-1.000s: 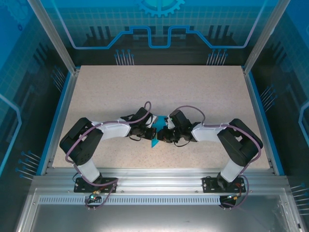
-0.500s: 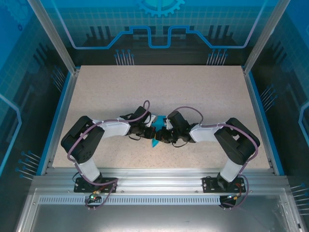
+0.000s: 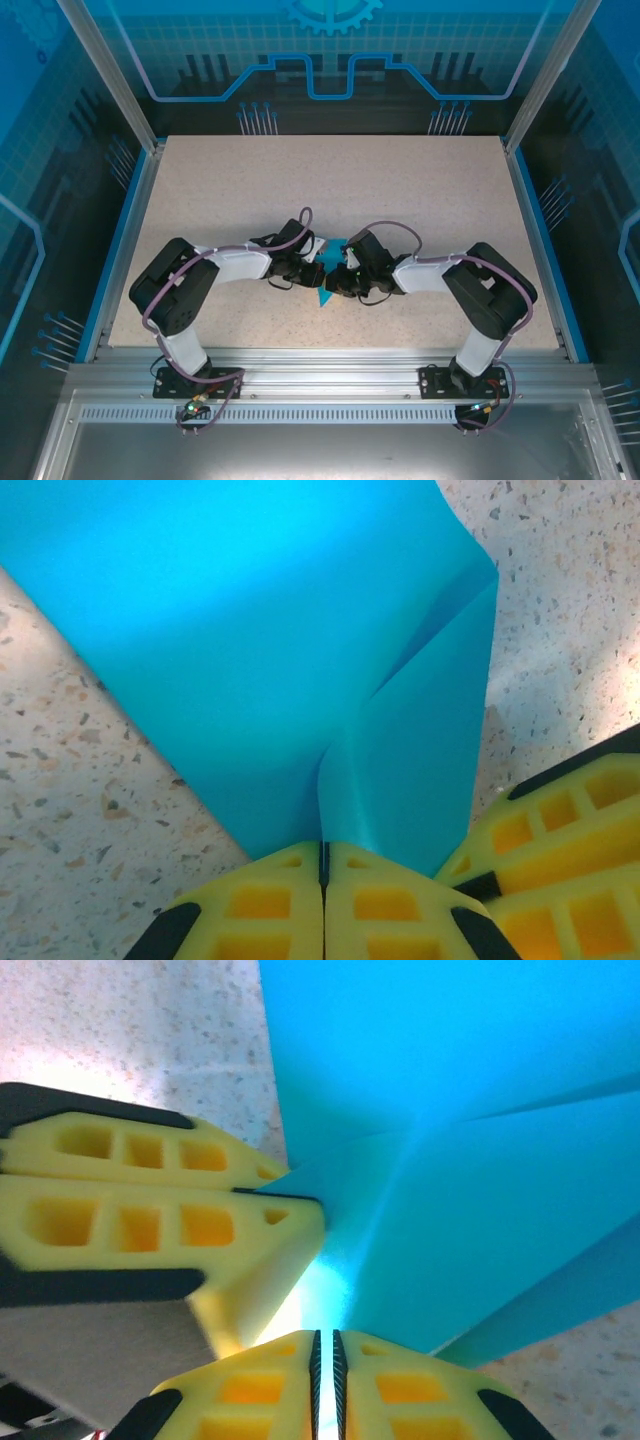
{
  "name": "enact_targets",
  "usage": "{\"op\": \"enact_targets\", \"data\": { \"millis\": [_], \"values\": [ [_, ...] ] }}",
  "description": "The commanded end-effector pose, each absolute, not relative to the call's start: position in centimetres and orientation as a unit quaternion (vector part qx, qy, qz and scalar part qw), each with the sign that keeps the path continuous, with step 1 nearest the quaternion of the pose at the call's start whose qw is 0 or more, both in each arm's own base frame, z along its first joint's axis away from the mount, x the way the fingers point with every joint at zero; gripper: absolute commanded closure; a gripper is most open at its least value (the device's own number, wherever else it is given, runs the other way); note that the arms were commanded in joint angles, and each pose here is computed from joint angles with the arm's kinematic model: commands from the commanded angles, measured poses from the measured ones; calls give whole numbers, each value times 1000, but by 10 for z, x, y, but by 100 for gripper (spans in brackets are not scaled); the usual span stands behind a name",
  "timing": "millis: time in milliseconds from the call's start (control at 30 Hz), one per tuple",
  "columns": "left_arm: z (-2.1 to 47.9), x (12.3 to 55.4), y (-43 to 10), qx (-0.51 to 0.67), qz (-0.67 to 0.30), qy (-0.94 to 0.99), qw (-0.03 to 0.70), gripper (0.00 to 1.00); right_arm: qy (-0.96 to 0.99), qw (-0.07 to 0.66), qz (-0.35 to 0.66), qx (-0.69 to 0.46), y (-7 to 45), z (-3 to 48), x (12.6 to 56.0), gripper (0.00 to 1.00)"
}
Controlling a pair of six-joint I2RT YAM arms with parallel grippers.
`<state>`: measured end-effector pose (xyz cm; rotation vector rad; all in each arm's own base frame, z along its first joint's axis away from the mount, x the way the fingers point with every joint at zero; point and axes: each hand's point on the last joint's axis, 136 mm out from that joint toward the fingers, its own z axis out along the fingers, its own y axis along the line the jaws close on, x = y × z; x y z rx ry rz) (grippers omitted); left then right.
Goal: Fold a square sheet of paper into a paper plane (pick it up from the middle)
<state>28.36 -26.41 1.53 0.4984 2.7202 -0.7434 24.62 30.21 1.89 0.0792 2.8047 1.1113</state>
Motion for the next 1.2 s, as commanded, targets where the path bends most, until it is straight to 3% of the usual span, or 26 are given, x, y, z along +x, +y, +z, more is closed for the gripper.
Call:
{"op": "enact_targets", "data": {
  "millis": [0, 433, 867, 1167],
  "values": [
    [5, 278, -265, 178, -260, 943, 111, 92, 936, 37, 348, 37, 293, -3, 237, 86],
    [4, 278, -263, 180, -253, 945, 105, 92, 921, 69, 383, -5, 304, 43, 232, 84],
    [3, 276, -263, 179, -252, 945, 103, 92, 936, 26, 352, 9, 307, 1, 219, 86],
    [7, 278, -266, 180, -259, 943, 104, 91, 920, 51, 388, -24, 323, 39, 219, 85]
  ]
}}
